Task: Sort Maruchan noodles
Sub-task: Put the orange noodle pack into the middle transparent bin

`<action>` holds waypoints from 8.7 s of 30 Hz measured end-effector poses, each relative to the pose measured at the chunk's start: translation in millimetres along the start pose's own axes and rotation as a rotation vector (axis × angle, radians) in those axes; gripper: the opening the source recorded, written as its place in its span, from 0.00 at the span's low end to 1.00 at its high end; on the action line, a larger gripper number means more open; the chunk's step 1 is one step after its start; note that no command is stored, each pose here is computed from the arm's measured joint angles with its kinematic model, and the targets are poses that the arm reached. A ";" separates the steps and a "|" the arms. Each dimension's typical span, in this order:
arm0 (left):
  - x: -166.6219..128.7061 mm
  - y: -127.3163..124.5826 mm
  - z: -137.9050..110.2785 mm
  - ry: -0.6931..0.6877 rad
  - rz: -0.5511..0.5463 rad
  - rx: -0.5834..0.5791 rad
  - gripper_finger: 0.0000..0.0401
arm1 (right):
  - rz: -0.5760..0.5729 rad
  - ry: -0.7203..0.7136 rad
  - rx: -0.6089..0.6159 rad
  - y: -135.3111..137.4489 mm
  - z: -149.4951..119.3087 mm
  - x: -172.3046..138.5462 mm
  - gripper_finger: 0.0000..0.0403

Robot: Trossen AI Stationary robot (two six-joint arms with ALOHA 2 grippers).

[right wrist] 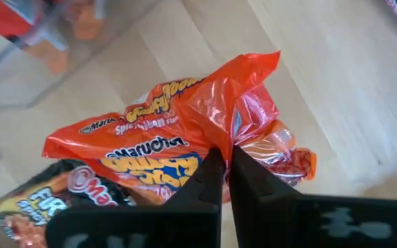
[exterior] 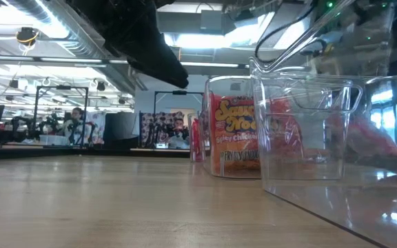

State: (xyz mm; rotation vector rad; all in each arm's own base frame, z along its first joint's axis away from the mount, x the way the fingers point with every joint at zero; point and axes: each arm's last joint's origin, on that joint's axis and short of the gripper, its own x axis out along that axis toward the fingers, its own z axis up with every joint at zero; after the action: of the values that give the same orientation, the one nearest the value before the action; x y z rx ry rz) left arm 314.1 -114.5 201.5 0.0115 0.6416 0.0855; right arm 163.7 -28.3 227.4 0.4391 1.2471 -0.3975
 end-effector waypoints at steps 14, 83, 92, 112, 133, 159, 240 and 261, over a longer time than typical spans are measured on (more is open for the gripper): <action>-0.4 -3.1 8.6 -0.078 -0.057 -0.034 0.39 | 0.095 -0.113 -0.042 0.0 -3.7 -16.8 0.00; 11.7 58.4 49.7 -0.390 0.076 -0.276 0.58 | 0.277 -0.405 -0.185 20.2 39.1 -56.5 0.27; 41.4 51.6 27.8 -0.271 0.023 -0.282 0.58 | 0.096 -0.379 -0.206 11.9 30.5 -29.3 0.75; 65.0 68.3 17.0 -0.233 0.008 -0.274 0.58 | 0.231 -0.466 -0.044 -15.9 -1.2 -3.7 0.78; 66.6 94.3 34.6 -0.310 0.066 -0.288 0.58 | 0.631 -0.536 0.161 -17.6 -16.8 44.0 0.78; 94.7 127.0 47.2 -0.296 0.049 -0.286 0.58 | 0.639 -0.544 0.200 -17.5 -15.7 43.1 0.78; -25.2 78.7 58.4 -0.488 -0.163 -0.432 0.68 | 0.665 -0.931 -0.322 59.2 12.7 -13.6 0.23; -5.2 79.7 53.5 -0.471 -0.233 -0.423 0.68 | 0.586 -0.957 -0.428 93.5 47.9 -4.2 0.23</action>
State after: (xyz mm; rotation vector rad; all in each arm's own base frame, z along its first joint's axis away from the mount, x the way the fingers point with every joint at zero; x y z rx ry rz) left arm 335.9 -34.7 250.4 -0.4389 0.1416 -0.0090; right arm 249.7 26.4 253.2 0.1768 0.2179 0.1725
